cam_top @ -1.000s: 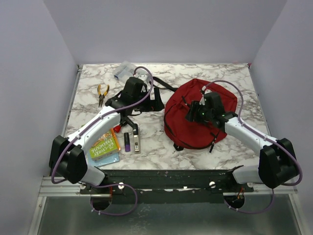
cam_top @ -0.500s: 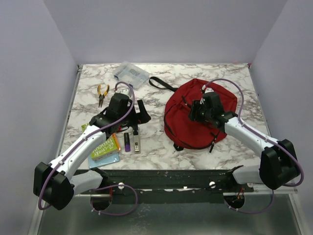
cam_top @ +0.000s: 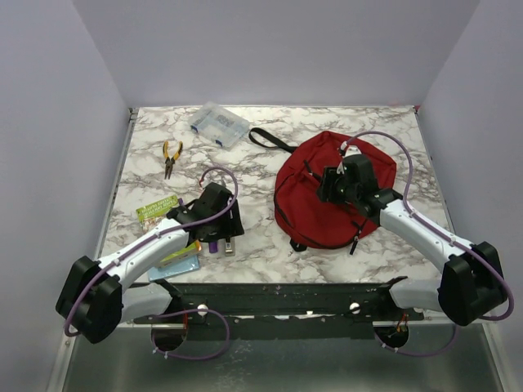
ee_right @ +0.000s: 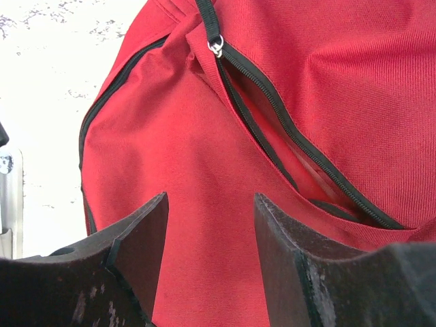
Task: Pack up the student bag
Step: Pick up the stationery from the center of the board, then place the stationery in the student bag.
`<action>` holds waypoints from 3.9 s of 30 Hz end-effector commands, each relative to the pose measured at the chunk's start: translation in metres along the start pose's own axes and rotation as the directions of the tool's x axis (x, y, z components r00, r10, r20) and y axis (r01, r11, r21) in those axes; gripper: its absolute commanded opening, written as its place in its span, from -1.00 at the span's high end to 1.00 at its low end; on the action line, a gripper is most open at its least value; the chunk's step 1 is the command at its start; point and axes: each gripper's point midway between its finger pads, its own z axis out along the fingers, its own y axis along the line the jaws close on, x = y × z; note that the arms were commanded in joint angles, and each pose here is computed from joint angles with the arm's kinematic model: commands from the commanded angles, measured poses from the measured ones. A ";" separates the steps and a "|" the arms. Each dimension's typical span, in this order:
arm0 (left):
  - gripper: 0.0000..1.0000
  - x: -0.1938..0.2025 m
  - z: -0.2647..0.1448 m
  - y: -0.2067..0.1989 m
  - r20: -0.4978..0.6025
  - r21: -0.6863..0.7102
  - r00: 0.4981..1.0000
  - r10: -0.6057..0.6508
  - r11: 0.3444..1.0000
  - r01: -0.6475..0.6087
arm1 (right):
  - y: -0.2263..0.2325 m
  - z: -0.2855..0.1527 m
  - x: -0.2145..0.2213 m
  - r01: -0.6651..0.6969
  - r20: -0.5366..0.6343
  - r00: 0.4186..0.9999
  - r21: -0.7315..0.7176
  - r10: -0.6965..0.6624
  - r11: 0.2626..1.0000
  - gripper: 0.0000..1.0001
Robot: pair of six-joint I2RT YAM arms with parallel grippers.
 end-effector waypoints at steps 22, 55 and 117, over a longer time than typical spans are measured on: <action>0.27 0.044 0.035 0.025 -0.134 -0.099 0.991 0.016 0.995 -0.030 | 0.008 -0.010 -0.008 0.007 0.025 1.000 -0.042 -0.006 0.999 -0.12; 1.00 0.004 -0.079 -0.118 0.049 0.636 0.986 0.159 0.756 -0.153 | -0.086 -0.002 -0.037 0.211 -0.112 0.978 0.521 -0.179 0.827 -0.04; 1.00 -0.006 -0.061 -0.223 -0.222 0.818 0.959 0.178 0.569 0.084 | -0.003 0.032 -0.058 0.396 -0.254 0.909 0.280 -0.330 0.875 0.99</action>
